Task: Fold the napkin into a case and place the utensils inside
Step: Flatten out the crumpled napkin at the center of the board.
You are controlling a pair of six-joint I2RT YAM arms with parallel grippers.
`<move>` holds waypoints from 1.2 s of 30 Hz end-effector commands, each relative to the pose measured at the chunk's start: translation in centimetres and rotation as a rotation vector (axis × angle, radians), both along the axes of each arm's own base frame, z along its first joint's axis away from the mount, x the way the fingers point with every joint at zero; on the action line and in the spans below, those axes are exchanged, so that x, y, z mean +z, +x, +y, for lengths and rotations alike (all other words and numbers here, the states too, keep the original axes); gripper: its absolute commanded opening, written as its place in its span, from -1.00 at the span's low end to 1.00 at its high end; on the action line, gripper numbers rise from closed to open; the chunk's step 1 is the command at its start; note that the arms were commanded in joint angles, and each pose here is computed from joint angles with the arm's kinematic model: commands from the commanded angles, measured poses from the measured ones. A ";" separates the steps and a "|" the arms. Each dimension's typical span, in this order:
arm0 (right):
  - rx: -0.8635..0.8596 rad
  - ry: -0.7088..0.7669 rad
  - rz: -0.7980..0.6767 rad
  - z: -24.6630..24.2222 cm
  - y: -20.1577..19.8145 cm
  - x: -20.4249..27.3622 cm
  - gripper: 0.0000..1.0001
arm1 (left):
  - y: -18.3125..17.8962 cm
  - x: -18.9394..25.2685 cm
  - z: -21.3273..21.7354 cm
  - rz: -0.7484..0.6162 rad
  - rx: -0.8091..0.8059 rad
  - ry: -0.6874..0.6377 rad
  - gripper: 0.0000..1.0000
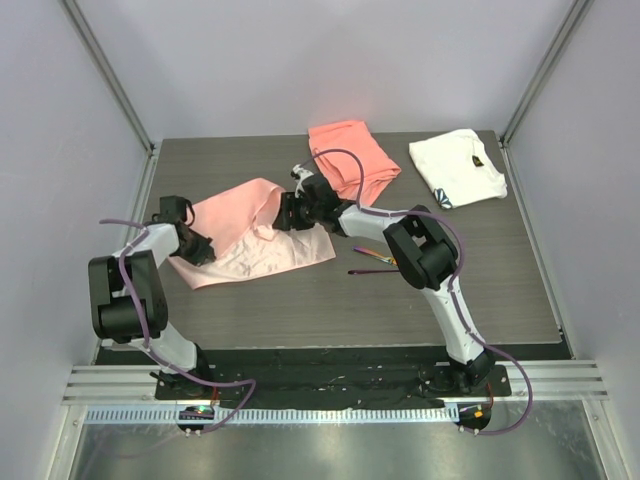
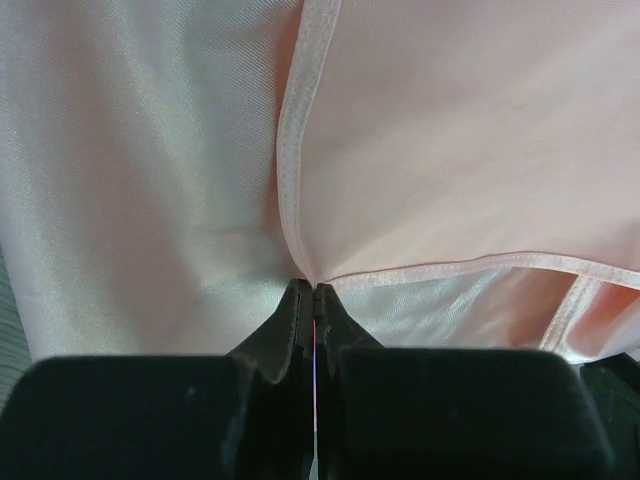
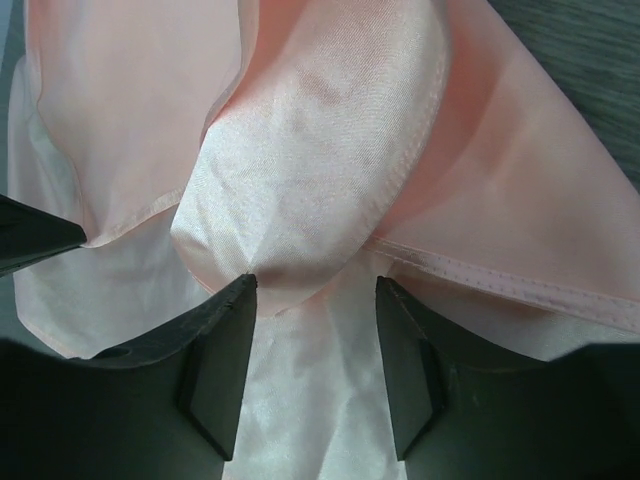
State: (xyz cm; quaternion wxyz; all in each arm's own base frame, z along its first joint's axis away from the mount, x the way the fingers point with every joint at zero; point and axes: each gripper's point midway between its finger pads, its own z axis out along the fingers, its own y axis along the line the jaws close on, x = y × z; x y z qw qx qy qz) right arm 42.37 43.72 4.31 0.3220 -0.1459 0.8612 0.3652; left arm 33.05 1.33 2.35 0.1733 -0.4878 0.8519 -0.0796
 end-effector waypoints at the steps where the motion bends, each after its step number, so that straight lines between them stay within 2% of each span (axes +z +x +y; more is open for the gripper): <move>1: 0.017 0.092 -0.024 1.6 0.2 2.0 0.01 | 1.2 2.9 0.6 -0.112 -0.006 0.032 -1.00; 3: 0.028 0.109 -0.028 1.9 0.2 2.7 -0.03 | 1.4 3.9 0.7 -0.135 -0.014 0.043 -0.99; 6: 0.040 0.146 -0.065 2.3 0.5 4.3 -0.31 | 2.0 6.4 0.9 -0.195 -0.033 0.070 -0.99; 7: 0.044 0.144 -0.084 2.3 0.6 4.8 -0.52 | 2.3 7.4 1.0 -0.216 -0.038 0.077 -1.00; 9: 0.050 0.139 -0.119 2.3 1.1 6.1 -0.70 | 2.6 9.6 1.1 -0.274 -0.054 0.096 -1.00; 10: 0.061 0.122 -0.136 2.2 1.1 6.3 -0.93 | 2.9 10.6 1.2 -0.302 -0.057 0.105 -1.00; 11: 0.061 0.117 -0.152 2.0 1.3 6.9 -0.98 | 2.9 12.0 1.8 -0.338 -0.040 0.138 -1.00; 16: 0.073 0.052 -0.230 0.9 1.3 8.9 -0.98 | 3.0 18.1 2.7 -0.480 -0.018 0.215 -0.99; 24: 0.041 -0.143 -0.356 -4.3 0.0 14.2 -0.98 | -1.3 29.2 4.7 -0.712 0.072 0.398 -1.00; 30: -0.022 -0.225 -0.526 -8.8 -1.8 21.7 -0.98 | -5.9 36.6 5.3 -0.939 0.154 0.481 -0.99; 35: -0.084 -0.157 -0.691 -11.2 -5.4 30.8 -0.98 | -10.5 43.1 4.8 -1.113 0.169 0.541 -0.99; 36: -0.090 -0.139 -0.712 -11.4 -6.0 32.0 -0.98 | -11.8 45.5 4.6 -1.163 0.172 0.553 -0.99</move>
